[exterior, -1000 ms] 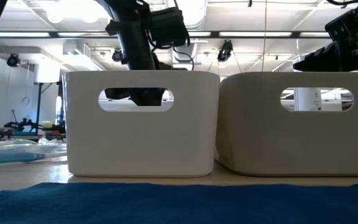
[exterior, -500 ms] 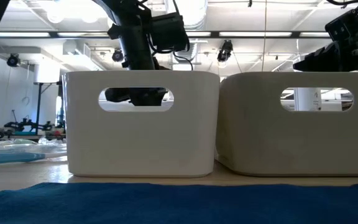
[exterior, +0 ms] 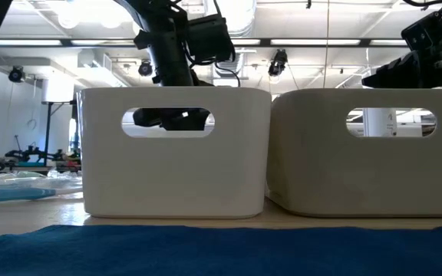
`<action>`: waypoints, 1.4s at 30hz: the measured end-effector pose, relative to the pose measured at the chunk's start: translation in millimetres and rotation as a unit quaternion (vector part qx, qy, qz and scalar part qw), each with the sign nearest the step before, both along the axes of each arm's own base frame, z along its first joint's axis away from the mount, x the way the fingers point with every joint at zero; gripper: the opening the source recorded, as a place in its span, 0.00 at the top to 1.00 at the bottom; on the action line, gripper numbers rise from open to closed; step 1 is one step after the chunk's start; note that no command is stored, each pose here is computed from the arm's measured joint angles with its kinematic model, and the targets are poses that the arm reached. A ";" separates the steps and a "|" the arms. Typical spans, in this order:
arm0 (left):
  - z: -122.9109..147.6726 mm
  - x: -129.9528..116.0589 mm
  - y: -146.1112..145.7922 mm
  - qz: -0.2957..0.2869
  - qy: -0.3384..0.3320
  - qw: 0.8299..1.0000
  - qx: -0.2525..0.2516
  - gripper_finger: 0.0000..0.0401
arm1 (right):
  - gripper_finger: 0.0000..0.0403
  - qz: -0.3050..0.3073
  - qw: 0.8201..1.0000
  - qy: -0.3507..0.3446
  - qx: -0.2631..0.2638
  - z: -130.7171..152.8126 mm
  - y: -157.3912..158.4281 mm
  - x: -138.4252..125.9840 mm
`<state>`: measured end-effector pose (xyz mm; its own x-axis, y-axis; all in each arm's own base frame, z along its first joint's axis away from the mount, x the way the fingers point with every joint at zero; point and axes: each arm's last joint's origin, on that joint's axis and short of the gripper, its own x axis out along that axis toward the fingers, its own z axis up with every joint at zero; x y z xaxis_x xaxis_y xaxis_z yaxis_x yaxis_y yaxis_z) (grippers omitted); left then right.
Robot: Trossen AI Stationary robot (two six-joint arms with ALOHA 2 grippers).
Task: Pick & Place Toothbrushes
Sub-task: Put the green toothbrush into the transparent bin, then put the violet toothbrush into the white bin
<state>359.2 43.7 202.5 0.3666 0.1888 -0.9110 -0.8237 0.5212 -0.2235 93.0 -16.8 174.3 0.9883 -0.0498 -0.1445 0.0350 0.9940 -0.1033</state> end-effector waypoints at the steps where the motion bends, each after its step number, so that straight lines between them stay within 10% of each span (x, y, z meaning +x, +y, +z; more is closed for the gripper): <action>1: 0.0 0.0 0.0 0.000 0.000 1.000 0.000 0.83 | 0.98 0.000 1.000 0.000 0.000 0.0 0.0 0.0; 29: 58.2 2.6 -3.8 -0.176 -0.032 0.984 -0.002 0.63 | 0.98 0.000 1.000 0.000 0.000 0.0 0.0 0.0; 42: 98.0 -42.3 -2.1 -0.304 0.145 0.934 0.118 0.63 | 0.98 0.000 1.000 0.000 0.000 0.0 0.0 0.0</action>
<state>316.9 41.6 300.6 0.2151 0.2339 -0.9482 -0.3684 0.9186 0.1430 93.1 -16.8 174.2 0.9882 -0.0499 -0.1446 0.0351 0.9940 -0.1033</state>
